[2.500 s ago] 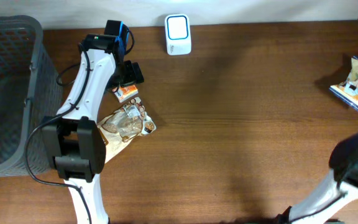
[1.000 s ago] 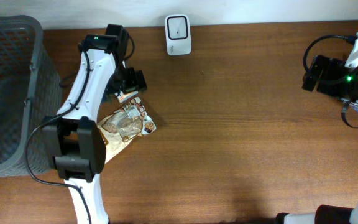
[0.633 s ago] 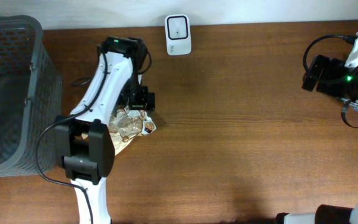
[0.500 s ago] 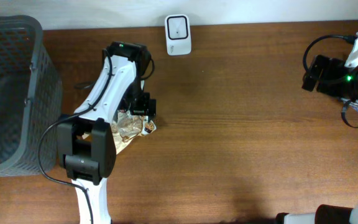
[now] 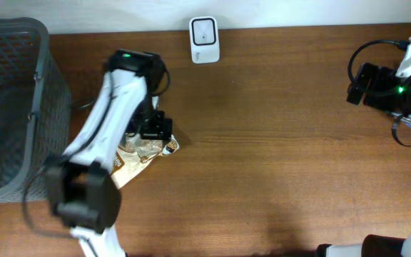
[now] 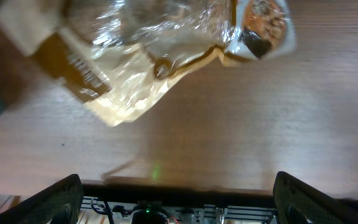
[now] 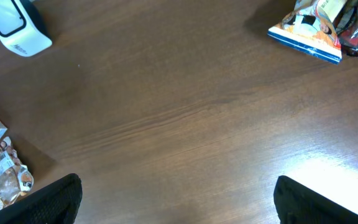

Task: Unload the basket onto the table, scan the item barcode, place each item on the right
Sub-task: 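Lower the left gripper onto the brown pouch and grasp it, then drag the brown pouch right toward the table centre with the left gripper, then release the brown pouch and pull the left gripper back left, then move the right gripper to the brown pouch and grasp its top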

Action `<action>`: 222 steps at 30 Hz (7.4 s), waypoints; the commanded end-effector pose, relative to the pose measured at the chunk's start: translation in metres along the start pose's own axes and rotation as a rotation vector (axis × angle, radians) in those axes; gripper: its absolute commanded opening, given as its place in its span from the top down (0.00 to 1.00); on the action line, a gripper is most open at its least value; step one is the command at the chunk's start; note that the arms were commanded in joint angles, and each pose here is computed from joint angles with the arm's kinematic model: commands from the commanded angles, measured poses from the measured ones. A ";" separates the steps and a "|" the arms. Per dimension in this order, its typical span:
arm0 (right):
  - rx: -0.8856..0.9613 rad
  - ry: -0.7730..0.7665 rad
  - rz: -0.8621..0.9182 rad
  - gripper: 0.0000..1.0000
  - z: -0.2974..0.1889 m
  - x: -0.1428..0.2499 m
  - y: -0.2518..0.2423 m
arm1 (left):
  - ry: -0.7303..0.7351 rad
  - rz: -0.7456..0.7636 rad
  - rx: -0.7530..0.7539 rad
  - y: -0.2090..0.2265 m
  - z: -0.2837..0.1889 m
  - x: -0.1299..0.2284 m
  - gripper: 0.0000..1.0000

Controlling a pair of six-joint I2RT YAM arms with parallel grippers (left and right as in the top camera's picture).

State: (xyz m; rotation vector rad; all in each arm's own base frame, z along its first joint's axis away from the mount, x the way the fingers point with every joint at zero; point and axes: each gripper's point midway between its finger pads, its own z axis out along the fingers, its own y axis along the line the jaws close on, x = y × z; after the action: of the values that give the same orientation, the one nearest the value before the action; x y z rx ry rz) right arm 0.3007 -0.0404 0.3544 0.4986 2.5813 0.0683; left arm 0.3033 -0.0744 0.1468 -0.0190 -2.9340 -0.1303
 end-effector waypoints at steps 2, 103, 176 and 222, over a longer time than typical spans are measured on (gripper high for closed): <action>-0.009 0.004 -0.003 0.02 0.000 0.001 0.003 | -0.189 -0.097 0.048 0.027 -0.030 0.026 0.01; -0.009 0.004 -0.003 0.02 0.000 0.001 0.003 | -0.360 0.351 0.792 -0.234 0.050 -0.024 0.16; -0.016 -0.011 -0.003 0.02 0.000 -0.003 0.005 | -0.546 -0.359 0.330 0.060 -0.059 -0.134 0.01; -0.560 0.661 -0.594 0.16 0.345 0.106 0.137 | -0.546 -0.359 0.330 0.060 -0.059 -0.134 0.01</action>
State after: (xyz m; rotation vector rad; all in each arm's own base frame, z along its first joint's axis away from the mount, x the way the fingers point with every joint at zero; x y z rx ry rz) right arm 0.4371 0.1012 0.0342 -0.5573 3.0064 0.7870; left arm 0.4483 -0.0226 0.1782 0.6303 -3.4067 0.3788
